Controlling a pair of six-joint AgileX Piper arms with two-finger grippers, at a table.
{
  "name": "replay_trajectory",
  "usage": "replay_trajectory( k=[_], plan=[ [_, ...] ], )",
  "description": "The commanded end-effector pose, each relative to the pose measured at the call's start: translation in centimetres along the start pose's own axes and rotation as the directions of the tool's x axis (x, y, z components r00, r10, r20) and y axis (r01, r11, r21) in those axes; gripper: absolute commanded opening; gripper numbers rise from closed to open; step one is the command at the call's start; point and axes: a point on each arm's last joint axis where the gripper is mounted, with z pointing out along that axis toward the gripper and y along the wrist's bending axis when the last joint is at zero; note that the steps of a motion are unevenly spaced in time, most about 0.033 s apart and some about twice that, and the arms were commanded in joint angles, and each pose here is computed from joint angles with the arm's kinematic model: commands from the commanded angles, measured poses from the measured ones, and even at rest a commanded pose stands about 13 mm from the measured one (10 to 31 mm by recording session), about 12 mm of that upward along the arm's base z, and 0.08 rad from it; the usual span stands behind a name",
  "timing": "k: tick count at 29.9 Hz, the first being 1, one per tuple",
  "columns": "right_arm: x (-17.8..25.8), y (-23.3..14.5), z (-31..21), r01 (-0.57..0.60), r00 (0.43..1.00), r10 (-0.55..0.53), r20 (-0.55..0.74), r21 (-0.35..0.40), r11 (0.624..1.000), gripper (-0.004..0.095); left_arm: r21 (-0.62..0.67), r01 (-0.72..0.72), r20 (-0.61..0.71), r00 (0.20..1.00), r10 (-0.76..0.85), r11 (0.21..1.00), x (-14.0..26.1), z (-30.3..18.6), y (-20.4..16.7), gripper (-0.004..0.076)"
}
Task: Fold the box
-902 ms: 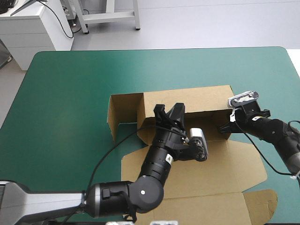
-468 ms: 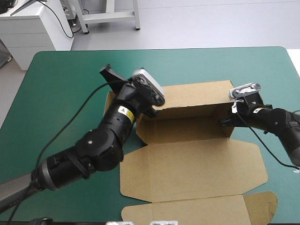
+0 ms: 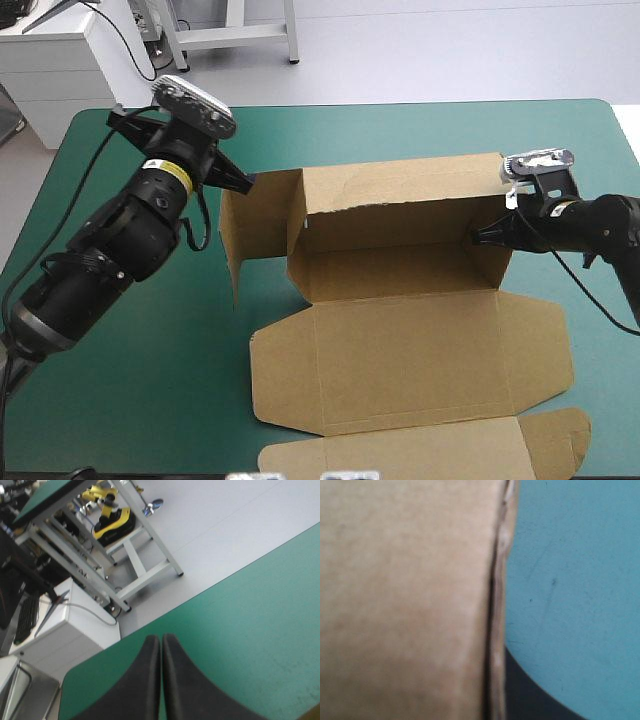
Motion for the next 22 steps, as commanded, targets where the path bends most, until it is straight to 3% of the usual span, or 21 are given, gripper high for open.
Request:
replay_trajectory(
  k=[1,12,22],
  plan=[
    [-1.3,1.7,-1.9,-0.008,1.0,0.008,0.017,-0.025,1.0,0.0001,-0.052,0.086,0.042,0.996,-0.084,0.995,-0.2,-1.1,3.7,-0.0001],
    [-5.1,4.7,2.0,0.013,0.989,-0.024,-0.147,-0.075,0.997,0.0,-0.092,0.326,-0.194,0.921,-0.338,0.941,5.5,0.0,10.3,-0.0001],
    [-7.0,4.4,7.3,-0.012,0.954,-0.011,-0.299,-0.077,0.997,0.0,-0.075,0.475,-0.266,0.838,-0.476,0.877,8.6,-0.6,13.2,-0.0001]
  ],
)
